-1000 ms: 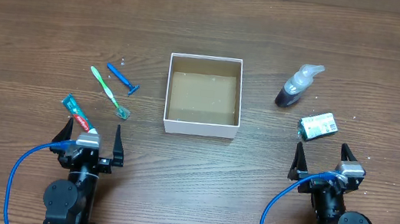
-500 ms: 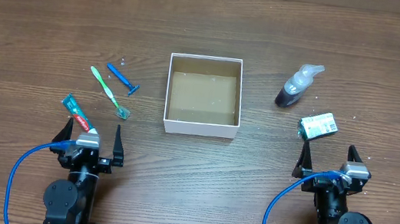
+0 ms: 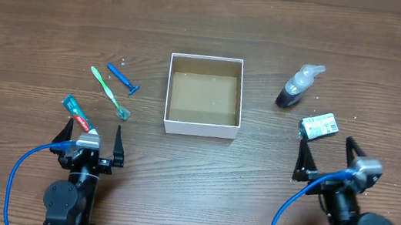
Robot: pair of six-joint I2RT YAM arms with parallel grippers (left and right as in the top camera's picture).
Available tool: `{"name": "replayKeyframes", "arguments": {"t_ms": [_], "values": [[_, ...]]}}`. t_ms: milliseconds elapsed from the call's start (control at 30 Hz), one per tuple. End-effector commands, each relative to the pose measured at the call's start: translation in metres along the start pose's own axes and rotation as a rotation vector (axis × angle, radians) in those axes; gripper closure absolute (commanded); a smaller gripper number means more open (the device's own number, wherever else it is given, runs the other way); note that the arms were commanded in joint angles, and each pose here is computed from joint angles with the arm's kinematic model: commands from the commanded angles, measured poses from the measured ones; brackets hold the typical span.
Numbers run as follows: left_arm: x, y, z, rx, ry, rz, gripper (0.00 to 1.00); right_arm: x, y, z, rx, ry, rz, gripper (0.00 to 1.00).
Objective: Pack container
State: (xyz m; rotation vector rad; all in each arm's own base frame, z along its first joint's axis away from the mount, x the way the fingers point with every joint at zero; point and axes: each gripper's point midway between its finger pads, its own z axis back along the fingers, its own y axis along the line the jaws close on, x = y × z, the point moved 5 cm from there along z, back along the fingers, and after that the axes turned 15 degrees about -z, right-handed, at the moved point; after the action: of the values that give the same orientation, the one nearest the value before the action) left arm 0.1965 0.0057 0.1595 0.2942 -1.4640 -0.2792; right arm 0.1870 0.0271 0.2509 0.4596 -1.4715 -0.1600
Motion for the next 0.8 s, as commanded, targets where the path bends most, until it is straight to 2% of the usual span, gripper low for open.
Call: {"name": "replayKeyframes", "arguments": {"t_ms": [0, 167, 200, 267, 333, 367, 433, 500, 600, 767], "values": [[-0.001, 0.002, 0.000, 0.018, 0.000, 0.000, 0.00, 0.045, 0.021, -0.010, -0.011, 0.109, -0.035, 0.00], [-0.001, 0.002, 0.000, 0.018, 0.000, 0.000, 0.00, 0.080, 0.049, -0.069, -0.013, 0.560, -0.160, 0.00], [-0.001, 0.002, 0.000, 0.018, 0.000, 0.000, 0.00, 0.080, 0.053, -0.079, 0.020, 0.596, -0.179, 0.00], [-0.001, 0.002, 0.000, 0.018, 0.000, 0.000, 0.00, 0.067, 0.057, -0.103, 0.110, 0.682, -0.231, 0.00], [-0.001, 0.002, 0.000, 0.018, 0.000, 0.000, 0.00, 0.045, 0.044, -0.123, 0.068, 0.757, -0.261, 0.00], [-0.001, 0.002, 0.000, 0.018, 0.000, 0.000, 0.00, 0.030, 0.029, -0.130, -0.030, 0.805, -0.289, 0.00], [-0.001, 0.002, 0.000, 0.018, 0.000, 0.000, 0.00, 0.007, -0.009, -0.134, -0.359, 0.838, -0.389, 0.00], [-0.001, 0.002, 0.000, 0.018, 0.000, 0.000, 0.00, -0.003, -0.027, -0.134, -0.513, 0.838, -0.445, 0.00], [-0.001, 0.002, 0.000, 0.018, 0.000, 0.000, 0.00, -0.004, -0.030, -0.143, -0.503, 0.821, -0.439, 0.00], [-0.001, 0.002, 0.000, 0.018, 0.000, 0.000, 0.00, 0.009, -0.038, -0.170, -0.448, 0.709, -0.275, 0.00]]}}
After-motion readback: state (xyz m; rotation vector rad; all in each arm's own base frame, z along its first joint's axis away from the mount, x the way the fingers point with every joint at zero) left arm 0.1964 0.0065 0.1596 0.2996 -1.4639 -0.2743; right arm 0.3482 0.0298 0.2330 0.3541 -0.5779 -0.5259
